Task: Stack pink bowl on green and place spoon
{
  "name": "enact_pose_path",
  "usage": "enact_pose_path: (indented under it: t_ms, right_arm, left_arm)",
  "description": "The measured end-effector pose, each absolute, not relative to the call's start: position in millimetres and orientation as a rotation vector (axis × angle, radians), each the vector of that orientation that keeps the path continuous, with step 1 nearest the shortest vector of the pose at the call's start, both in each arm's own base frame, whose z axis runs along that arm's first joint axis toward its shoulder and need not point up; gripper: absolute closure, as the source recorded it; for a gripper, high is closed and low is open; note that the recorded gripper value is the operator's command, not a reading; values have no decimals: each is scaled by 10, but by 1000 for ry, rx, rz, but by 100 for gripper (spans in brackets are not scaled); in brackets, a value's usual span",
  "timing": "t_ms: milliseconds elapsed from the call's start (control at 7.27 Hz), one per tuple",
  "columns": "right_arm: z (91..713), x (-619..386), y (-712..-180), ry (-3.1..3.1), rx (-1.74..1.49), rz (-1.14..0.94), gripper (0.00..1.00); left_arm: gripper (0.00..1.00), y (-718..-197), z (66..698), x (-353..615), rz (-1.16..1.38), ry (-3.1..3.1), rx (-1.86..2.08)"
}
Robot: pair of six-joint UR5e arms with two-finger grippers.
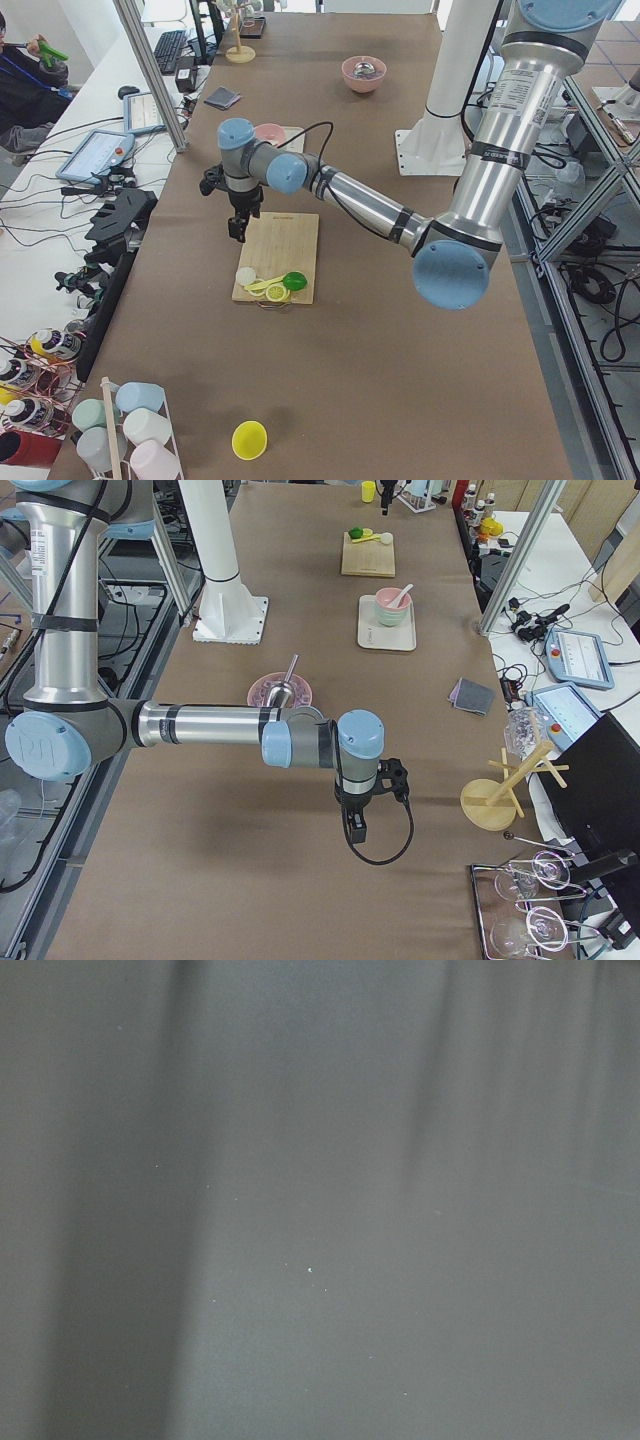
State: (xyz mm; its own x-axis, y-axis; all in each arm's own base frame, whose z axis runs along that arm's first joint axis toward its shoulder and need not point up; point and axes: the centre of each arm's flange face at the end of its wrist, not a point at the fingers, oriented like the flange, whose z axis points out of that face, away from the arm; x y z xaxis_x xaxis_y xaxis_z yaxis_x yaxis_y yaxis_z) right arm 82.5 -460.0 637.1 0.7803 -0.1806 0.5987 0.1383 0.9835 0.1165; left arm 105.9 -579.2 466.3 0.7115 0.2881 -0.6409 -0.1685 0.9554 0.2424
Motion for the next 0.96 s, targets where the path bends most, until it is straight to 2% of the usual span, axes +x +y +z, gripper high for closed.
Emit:
enact_pose_path:
  t_ms: [550,962]
  right_arm:
    - [6325,836,-4524,-654,52,-171,0]
    - [6353,837,-4504,-653,49,-169,0]
  left_arm:
    - [2,-5237,5986,-571,291,773,175]
    - [2,-4868,6547,-994,224,854,150]
